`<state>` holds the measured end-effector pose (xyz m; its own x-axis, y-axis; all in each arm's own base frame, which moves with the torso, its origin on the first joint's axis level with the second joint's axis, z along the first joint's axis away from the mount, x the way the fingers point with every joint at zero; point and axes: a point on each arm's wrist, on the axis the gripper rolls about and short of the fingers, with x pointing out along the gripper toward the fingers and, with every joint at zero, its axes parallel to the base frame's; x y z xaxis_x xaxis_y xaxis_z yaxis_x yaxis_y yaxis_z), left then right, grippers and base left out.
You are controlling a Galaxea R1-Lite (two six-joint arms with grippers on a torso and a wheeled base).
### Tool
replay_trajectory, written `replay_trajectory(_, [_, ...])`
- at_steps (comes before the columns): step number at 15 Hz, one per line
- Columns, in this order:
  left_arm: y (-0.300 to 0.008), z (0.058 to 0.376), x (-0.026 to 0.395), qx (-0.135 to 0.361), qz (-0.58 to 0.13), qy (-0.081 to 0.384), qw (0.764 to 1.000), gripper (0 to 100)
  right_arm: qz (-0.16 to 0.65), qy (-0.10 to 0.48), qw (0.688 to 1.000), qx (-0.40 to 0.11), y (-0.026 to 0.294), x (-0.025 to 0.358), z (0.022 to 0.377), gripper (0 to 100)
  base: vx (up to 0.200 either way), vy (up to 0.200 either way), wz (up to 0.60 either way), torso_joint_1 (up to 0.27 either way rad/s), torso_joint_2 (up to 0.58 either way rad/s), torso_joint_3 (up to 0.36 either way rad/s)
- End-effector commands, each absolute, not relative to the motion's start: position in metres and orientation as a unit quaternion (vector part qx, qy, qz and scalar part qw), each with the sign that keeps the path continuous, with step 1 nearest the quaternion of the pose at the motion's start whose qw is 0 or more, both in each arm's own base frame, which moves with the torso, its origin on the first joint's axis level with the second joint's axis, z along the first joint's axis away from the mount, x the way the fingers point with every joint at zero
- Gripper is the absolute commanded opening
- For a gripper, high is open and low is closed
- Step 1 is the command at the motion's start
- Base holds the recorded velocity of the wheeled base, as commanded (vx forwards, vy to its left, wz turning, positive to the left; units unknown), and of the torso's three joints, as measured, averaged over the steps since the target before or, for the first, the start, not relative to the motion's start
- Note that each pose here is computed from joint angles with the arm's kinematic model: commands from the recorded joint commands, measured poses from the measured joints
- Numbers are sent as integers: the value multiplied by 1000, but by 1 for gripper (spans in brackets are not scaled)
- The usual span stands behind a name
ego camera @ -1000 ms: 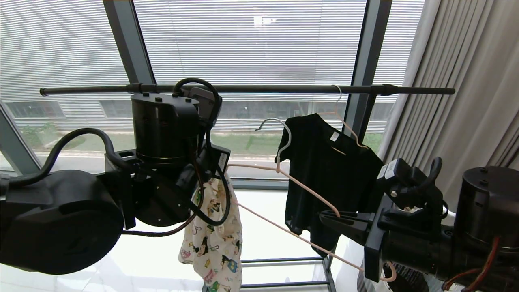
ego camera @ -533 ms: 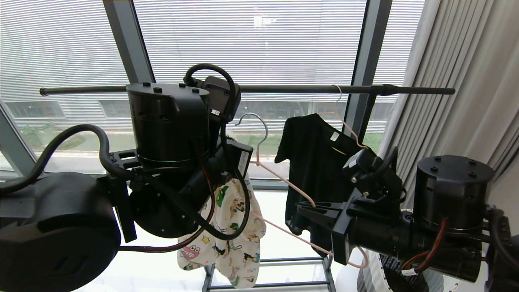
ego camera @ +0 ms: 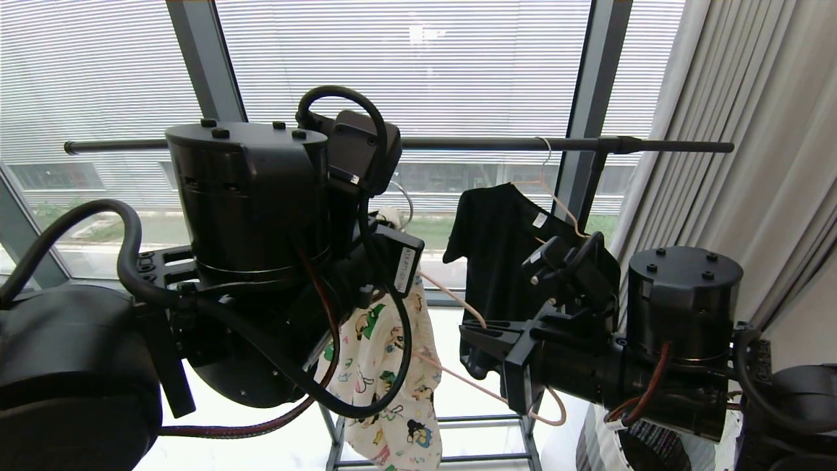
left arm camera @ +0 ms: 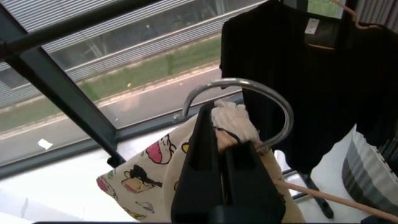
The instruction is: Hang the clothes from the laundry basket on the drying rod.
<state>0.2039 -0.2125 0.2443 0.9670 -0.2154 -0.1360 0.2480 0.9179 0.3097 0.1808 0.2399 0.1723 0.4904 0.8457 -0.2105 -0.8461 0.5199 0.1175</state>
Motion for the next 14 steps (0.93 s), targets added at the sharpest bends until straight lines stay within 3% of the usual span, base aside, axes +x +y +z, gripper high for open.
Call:
replay_trajectory(1, [-208,244,207,165,-109,52,979,0,478,122,870,4,241,184,173,0,0,0,0,0,0,0])
replay_trajectory(4, [-199,244,214,164,-91,54,981,0,467,111,877,9,240,184,176,0,0,0,0,0,0,0])
replay_trajectory(5, [-199,244,215,163,-89,54,981,100,468,103,878,14,240,185,178,0,0,0,0,0,0,0])
replay_trajectory(10, [-193,250,210,158,-85,47,983,100,452,99,886,17,240,186,178,0,0,0,0,0,0,0])
replay_trajectory(14, [-157,248,199,193,-65,50,978,100,453,86,887,19,235,183,186,0,0,0,0,0,0,0])
